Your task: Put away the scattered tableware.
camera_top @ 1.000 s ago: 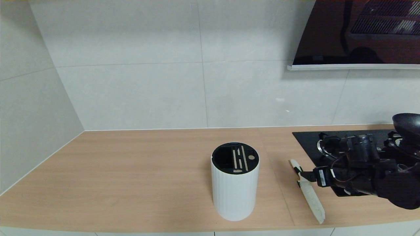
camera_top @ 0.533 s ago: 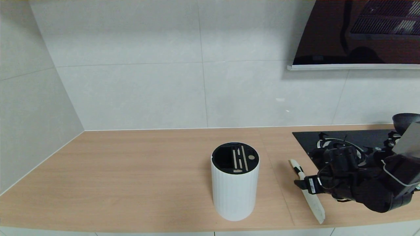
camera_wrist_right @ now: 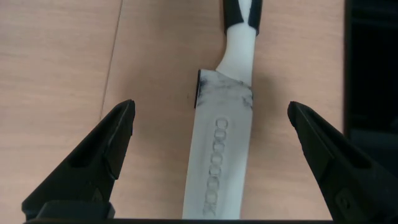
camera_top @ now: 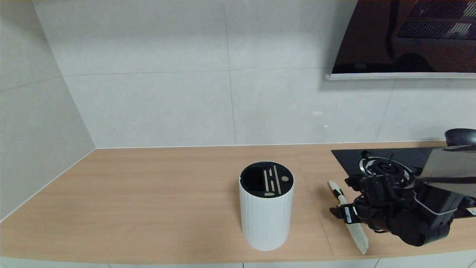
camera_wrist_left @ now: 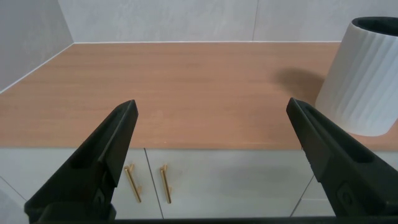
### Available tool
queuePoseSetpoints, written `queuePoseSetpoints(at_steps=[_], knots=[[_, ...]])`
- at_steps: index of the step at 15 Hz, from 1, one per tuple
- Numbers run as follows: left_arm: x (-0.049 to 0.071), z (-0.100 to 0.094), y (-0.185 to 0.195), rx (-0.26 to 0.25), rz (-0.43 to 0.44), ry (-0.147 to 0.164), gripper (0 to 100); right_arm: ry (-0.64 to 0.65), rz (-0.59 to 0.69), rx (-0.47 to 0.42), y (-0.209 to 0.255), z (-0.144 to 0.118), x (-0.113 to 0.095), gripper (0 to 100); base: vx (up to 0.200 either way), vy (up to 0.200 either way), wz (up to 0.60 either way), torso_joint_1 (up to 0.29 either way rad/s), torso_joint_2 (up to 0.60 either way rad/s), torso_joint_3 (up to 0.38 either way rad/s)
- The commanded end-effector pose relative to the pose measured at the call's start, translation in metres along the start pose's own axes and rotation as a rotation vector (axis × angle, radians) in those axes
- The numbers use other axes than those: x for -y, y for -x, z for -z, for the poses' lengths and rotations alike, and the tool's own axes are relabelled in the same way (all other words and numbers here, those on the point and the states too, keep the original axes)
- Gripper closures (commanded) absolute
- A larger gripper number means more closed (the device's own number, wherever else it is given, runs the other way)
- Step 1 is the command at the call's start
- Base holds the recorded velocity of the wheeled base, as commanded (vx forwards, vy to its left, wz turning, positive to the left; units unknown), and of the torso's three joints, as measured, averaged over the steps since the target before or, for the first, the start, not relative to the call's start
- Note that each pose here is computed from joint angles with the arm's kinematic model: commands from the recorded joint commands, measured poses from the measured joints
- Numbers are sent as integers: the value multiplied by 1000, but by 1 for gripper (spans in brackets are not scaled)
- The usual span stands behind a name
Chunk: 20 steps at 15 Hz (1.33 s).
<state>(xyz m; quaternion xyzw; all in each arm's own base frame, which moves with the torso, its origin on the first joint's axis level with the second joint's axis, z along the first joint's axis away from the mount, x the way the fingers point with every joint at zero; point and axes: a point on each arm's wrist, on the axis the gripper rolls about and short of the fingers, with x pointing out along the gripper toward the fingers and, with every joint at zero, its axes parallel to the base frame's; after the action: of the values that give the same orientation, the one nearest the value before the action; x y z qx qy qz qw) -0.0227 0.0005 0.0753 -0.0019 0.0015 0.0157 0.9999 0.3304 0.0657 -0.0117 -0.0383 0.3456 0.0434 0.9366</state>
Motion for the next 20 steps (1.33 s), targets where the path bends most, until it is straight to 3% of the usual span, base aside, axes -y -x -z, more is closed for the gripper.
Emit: queuePoseSetpoints(at_steps=[1,15,16,20], knots=[[0,0,0,0,-2,1,0,-3,11,-19,-12,8,1,0,0,0,0,0,0,0],[0,0,0,0,-2,1,0,-43,70,0,-33,6,5,0,0,0,0,0,0,0],[0,0,0,0,1,-1,0,-43,70,0,-33,6,5,100,0,0,0,0,0,0],[0,0,0,0,-1,-1,0,-43,70,-3,-33,7,5,100,0,0,0,0,0,0]])
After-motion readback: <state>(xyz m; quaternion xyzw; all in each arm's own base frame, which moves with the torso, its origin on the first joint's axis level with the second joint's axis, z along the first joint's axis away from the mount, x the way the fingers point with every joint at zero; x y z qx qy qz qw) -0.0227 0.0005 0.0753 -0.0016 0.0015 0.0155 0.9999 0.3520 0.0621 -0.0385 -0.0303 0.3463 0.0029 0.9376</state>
